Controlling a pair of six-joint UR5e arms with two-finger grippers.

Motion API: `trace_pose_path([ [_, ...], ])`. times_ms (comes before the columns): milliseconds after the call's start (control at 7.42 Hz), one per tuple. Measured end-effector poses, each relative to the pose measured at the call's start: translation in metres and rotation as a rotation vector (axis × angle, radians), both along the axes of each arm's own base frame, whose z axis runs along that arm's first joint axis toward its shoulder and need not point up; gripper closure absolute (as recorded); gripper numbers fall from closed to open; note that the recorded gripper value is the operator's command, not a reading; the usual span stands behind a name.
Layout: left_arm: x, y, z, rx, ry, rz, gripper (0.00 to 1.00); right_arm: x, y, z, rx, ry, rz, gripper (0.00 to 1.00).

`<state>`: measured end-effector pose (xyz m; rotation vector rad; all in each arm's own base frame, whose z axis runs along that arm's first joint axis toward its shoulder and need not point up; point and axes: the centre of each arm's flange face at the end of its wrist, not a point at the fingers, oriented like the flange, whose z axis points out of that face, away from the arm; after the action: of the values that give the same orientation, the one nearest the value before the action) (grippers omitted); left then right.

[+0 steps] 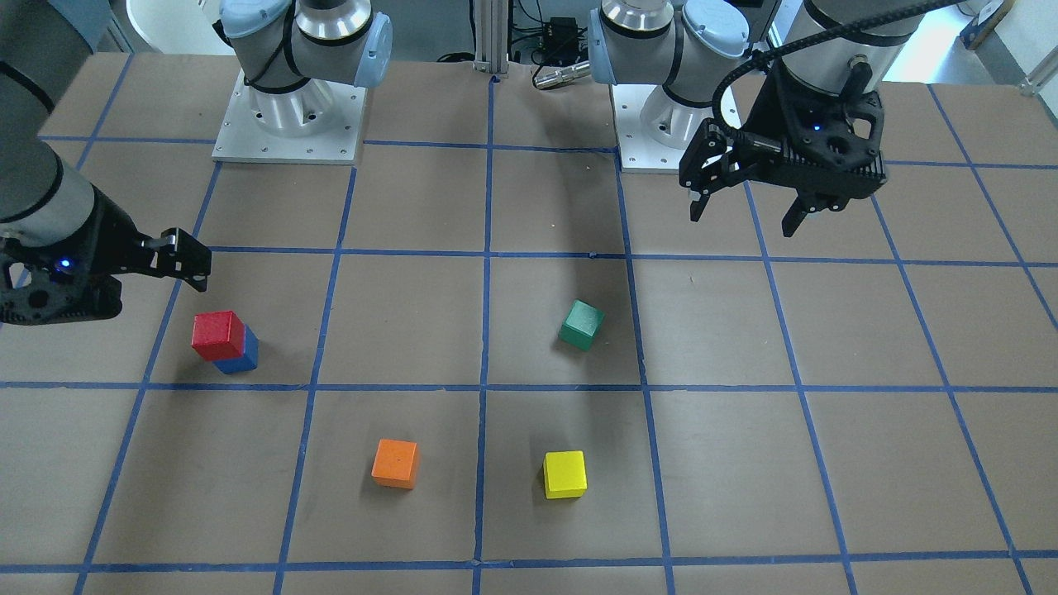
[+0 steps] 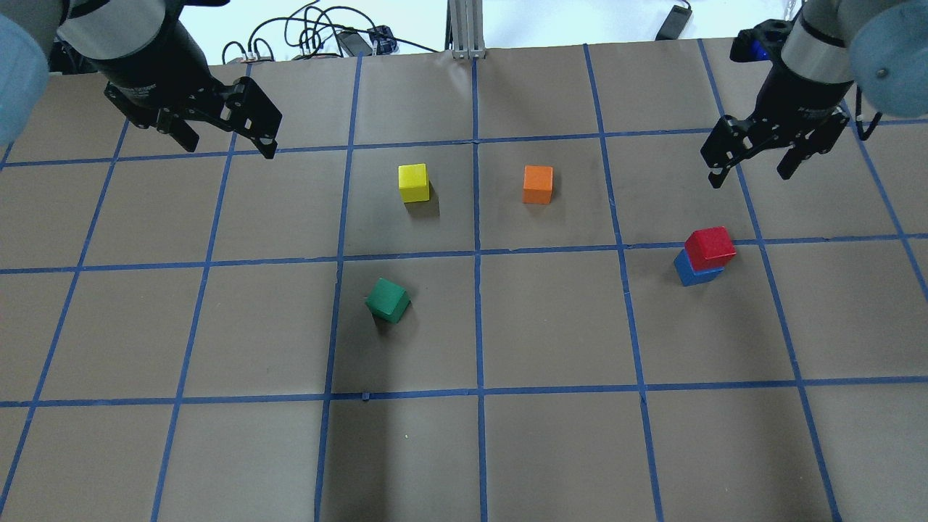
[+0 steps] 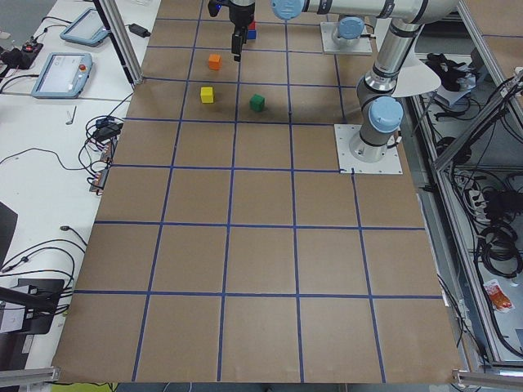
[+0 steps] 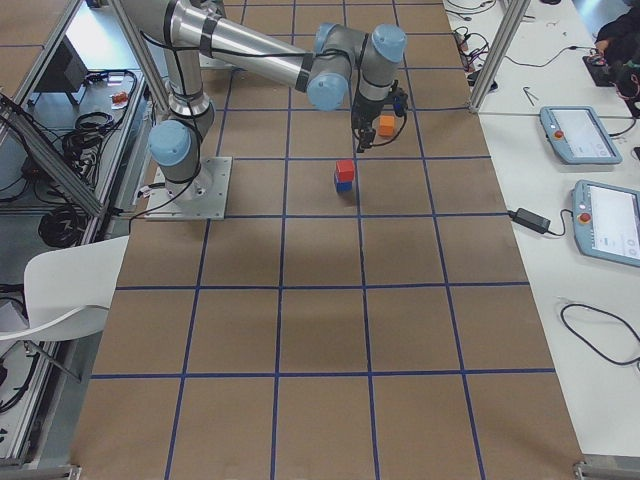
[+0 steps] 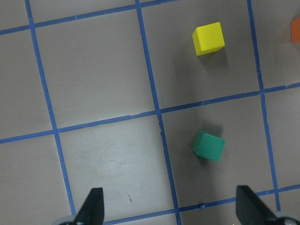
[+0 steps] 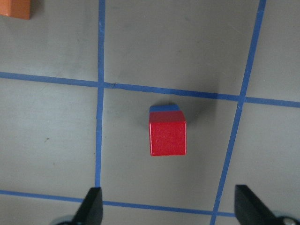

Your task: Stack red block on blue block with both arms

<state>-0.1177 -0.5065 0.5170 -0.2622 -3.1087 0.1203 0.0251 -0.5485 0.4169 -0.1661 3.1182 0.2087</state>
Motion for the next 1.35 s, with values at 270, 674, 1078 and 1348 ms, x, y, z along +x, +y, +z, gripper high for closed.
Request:
trace_pose_path([
  [270, 0.0, 0.0, 0.0, 0.001, 0.0, -0.001, 0.0, 0.042, 0.015, 0.029, -0.021, 0.014, -0.017, 0.0],
  [674, 0.0, 0.0, 0.0, 0.0, 0.0, -0.001, 0.0, 0.092, 0.033, 0.044, -0.046, 0.03, -0.051, 0.0],
  [1078, 0.0, 0.0, 0.0, 0.0, 0.0, -0.001, 0.0, 0.123, 0.044, 0.046, -0.046, 0.044, -0.044, 0.0],
  [1348, 0.0, 0.0, 0.0, 0.0, 0.0, -0.001, 0.0, 0.133, 0.048, 0.046, -0.043, 0.04, -0.037, 0.0],
])
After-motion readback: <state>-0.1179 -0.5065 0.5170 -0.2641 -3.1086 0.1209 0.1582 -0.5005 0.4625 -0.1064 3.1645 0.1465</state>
